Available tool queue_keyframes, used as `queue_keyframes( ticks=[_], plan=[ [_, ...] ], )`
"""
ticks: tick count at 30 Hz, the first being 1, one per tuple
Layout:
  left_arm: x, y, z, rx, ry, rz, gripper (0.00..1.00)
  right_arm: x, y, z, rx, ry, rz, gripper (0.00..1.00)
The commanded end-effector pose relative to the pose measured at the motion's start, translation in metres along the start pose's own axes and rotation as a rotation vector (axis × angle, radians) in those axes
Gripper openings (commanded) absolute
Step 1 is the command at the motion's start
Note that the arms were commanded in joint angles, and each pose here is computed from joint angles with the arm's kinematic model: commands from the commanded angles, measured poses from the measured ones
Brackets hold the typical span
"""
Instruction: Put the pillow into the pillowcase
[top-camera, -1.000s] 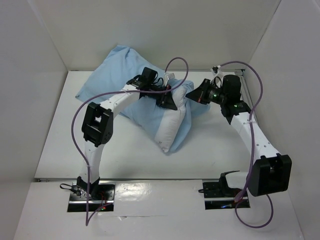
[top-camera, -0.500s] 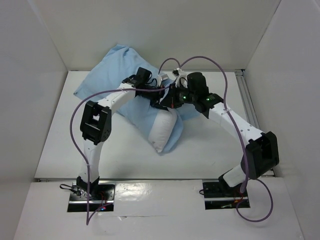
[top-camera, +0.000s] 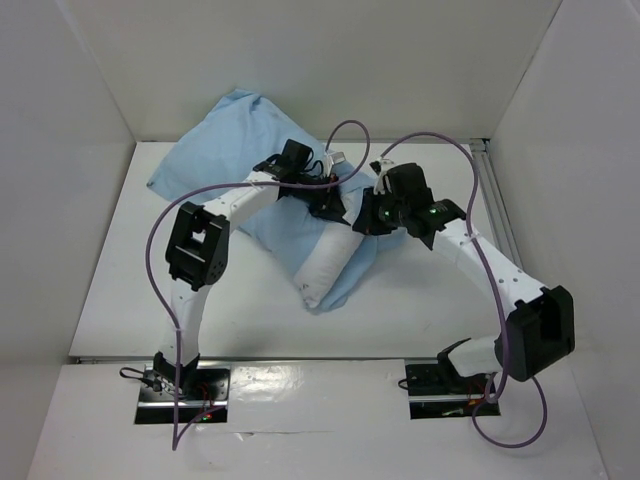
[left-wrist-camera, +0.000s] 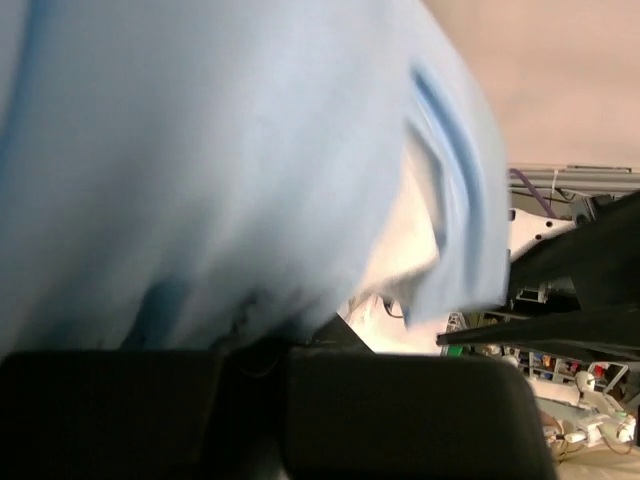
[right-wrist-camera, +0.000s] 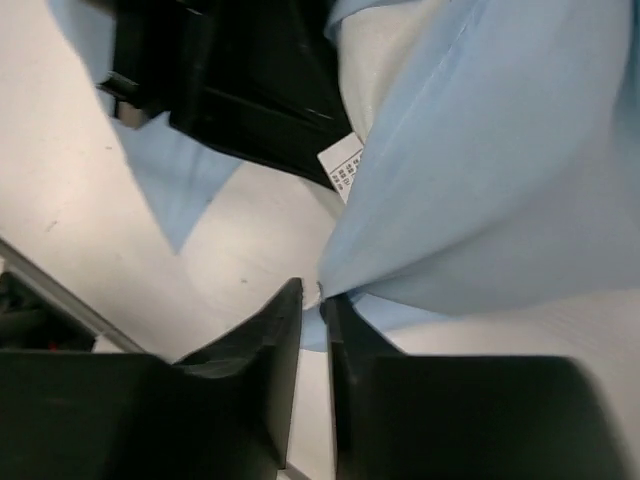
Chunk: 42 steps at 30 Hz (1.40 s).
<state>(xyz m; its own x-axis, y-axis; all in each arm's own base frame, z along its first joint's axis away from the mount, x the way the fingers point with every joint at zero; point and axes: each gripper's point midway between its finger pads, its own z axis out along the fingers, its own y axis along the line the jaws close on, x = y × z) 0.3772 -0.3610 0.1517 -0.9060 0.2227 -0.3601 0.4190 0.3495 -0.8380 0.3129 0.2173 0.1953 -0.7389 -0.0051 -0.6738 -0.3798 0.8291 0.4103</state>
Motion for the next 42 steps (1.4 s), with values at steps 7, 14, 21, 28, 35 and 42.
queue_keyframes(
  ticks=[7,14,21,28,35,42],
  plan=[
    [0.0,0.049,-0.005,-0.136,-0.031,-0.071,0.0,-0.027,-0.041,-0.034,0.175,-0.124,0.113,0.59],
    [-0.001,0.036,-0.008,-0.108,-0.013,-0.082,0.0,-0.067,-0.061,-0.084,0.268,-0.311,0.241,0.7],
    [-0.027,-0.03,-0.036,-0.213,-0.041,0.084,0.52,-0.066,-0.101,-0.109,0.379,-0.357,0.365,0.71],
    [-0.038,-0.07,-0.075,-0.308,-0.118,0.188,1.0,-0.055,-0.108,-0.107,0.371,-0.337,0.409,0.71],
    [-0.001,-0.084,-0.088,-0.619,-0.124,0.34,0.9,-0.035,-0.11,-0.101,0.374,-0.296,0.43,0.72],
    [0.07,-0.06,-0.081,-0.918,-0.192,0.408,1.0,-0.024,-0.101,-0.1,0.319,-0.285,0.425,0.72]
  ],
)
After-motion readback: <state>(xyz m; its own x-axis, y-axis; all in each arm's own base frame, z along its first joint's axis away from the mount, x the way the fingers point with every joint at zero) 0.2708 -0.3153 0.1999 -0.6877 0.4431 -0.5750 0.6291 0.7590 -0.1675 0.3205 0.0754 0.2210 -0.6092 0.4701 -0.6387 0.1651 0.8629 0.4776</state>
